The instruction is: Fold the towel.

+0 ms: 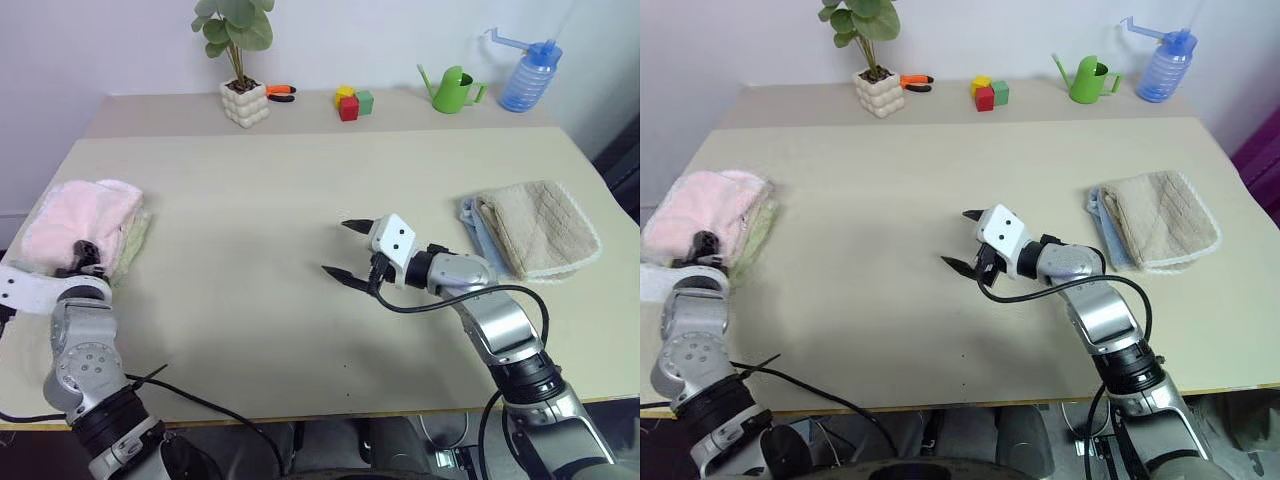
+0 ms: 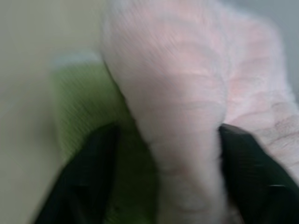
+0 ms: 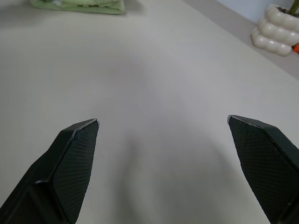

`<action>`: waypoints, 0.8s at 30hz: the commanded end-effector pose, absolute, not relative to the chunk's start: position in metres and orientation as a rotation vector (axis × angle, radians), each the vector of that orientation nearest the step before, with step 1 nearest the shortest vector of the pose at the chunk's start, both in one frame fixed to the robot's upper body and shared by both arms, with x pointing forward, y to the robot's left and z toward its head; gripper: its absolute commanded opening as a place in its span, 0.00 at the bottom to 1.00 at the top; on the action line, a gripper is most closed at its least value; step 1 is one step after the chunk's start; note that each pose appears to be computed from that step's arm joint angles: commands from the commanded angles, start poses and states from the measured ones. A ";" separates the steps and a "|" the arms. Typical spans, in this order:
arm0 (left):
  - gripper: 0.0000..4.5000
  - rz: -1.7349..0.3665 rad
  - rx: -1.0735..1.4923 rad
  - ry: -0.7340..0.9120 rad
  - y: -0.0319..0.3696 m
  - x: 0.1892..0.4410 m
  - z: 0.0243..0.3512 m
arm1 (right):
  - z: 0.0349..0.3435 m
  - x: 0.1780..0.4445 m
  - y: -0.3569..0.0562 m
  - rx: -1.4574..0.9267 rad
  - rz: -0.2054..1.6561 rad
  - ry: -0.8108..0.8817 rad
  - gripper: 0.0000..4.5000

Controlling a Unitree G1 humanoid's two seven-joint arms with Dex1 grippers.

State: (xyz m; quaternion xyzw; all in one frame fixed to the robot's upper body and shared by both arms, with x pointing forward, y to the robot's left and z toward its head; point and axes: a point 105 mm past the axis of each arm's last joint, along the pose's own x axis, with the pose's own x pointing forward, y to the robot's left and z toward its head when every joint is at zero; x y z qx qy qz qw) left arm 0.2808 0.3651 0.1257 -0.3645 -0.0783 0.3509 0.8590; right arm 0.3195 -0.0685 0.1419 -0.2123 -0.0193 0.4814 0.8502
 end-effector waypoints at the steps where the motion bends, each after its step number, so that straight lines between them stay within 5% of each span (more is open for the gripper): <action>1: 0.99 0.796 -0.653 -0.320 0.385 0.261 0.162 | 0.154 0.325 -0.067 -0.454 1.002 -0.091 1.00; 6: 0.99 0.749 -0.333 -0.363 0.387 0.254 0.197 | 0.164 0.352 -0.098 -0.290 0.813 -0.066 1.00; 10: 0.99 0.410 -0.036 -0.319 0.335 0.278 0.217 | 0.158 0.369 -0.136 -0.326 0.668 -0.032 1.00; 15: 0.99 -0.126 0.248 -0.160 0.230 0.298 0.190 | 0.148 0.377 -0.157 -0.373 0.604 0.006 1.00; 24: 0.99 -0.277 0.226 -0.043 0.198 0.305 0.146 | 0.143 0.370 -0.173 -0.345 0.565 0.034 1.00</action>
